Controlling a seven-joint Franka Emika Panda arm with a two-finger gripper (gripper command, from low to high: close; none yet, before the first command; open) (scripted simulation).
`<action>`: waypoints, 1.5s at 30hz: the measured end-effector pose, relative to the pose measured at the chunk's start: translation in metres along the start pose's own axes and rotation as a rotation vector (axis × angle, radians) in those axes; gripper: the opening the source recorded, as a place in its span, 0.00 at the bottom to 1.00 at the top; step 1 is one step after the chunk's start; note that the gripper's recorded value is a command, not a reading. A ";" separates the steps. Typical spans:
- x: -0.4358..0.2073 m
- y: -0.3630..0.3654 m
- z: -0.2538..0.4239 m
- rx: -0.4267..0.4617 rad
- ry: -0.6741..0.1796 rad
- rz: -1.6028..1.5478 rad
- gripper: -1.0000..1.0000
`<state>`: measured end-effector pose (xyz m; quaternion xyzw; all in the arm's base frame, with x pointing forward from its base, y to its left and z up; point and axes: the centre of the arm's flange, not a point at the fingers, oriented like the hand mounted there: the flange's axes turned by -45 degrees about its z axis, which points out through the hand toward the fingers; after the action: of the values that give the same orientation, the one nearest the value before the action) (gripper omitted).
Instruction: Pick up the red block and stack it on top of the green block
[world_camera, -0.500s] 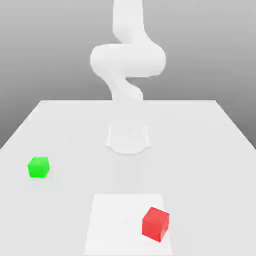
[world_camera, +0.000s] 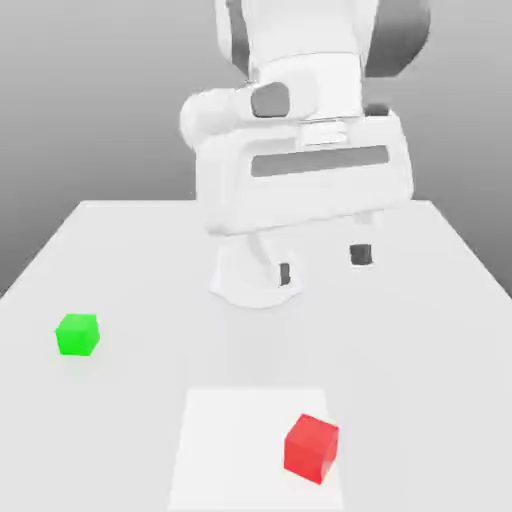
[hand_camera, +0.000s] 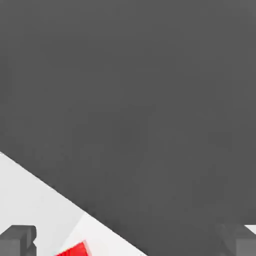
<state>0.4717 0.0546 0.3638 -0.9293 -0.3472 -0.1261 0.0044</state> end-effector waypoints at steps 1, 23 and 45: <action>-0.004 -0.005 0.019 0.015 -0.028 -0.039 0.50; -0.064 -0.049 0.185 0.118 -0.226 -0.327 0.00; -0.420 0.088 0.023 -0.045 -0.271 0.896 0.00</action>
<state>0.2279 -0.2804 0.2490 -0.9956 0.0936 0.0033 -0.0074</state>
